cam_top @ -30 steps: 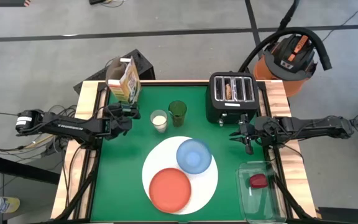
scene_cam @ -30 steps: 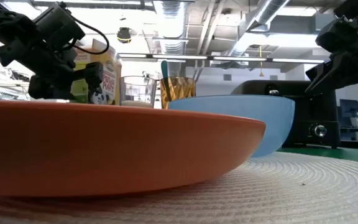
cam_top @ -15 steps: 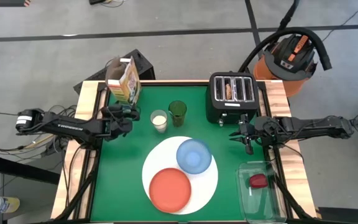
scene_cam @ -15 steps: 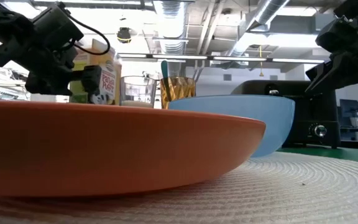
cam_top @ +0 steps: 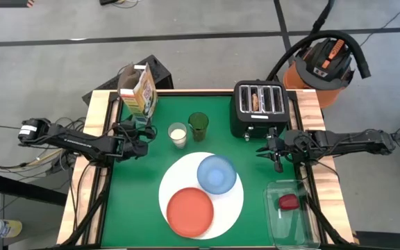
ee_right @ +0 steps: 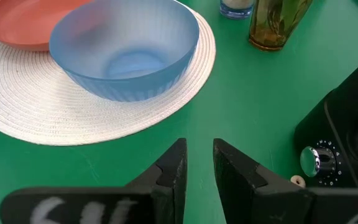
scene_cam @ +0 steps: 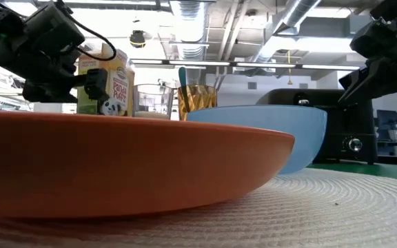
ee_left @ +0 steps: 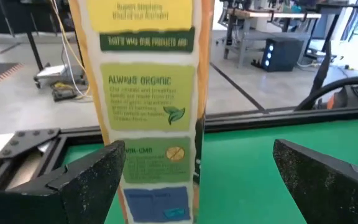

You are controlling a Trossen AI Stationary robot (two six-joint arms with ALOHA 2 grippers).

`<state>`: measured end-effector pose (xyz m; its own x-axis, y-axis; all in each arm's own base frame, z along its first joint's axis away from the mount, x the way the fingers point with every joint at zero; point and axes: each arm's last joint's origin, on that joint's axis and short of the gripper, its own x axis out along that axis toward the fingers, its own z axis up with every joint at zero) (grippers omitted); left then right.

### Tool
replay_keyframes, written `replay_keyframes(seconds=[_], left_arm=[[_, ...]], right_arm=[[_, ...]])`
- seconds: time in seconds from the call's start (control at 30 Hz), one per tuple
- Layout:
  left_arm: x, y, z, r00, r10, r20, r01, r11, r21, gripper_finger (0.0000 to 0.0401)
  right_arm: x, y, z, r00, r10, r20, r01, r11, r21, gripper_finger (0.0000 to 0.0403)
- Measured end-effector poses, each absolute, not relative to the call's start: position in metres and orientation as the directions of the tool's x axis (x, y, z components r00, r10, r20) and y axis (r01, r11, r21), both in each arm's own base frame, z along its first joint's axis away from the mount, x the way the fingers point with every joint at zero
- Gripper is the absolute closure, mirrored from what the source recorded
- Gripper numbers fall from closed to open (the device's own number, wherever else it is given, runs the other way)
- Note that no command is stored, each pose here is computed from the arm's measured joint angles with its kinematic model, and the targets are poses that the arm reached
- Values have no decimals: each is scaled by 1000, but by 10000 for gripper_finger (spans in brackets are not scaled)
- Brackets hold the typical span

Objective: Arrange a breakfast setting
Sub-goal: Pour the cereal from the cereal box on the blue bowl

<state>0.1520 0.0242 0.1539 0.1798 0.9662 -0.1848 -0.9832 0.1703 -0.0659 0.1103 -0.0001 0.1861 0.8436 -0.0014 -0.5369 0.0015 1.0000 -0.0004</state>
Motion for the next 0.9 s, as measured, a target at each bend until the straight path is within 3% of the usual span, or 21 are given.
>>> replay_keyframes(seconds=[0.43, 0.67, 0.9], left_arm=[[149, 38, 153, 108, 972, -211, -984, 74, -162, 1], [147, 47, 153, 50, 977, -209, -995, 31, -94, 1], [148, 56, 154, 49, 967, -251, -988, 11, -152, 1]], right_arm=[[110, 0, 186, 844, -1, -537, 1, 1000, 0, 301], [110, 0, 186, 844, -1, -537, 1, 1000, 0, 301], [110, 0, 186, 844, -1, -537, 1, 1000, 0, 301]])
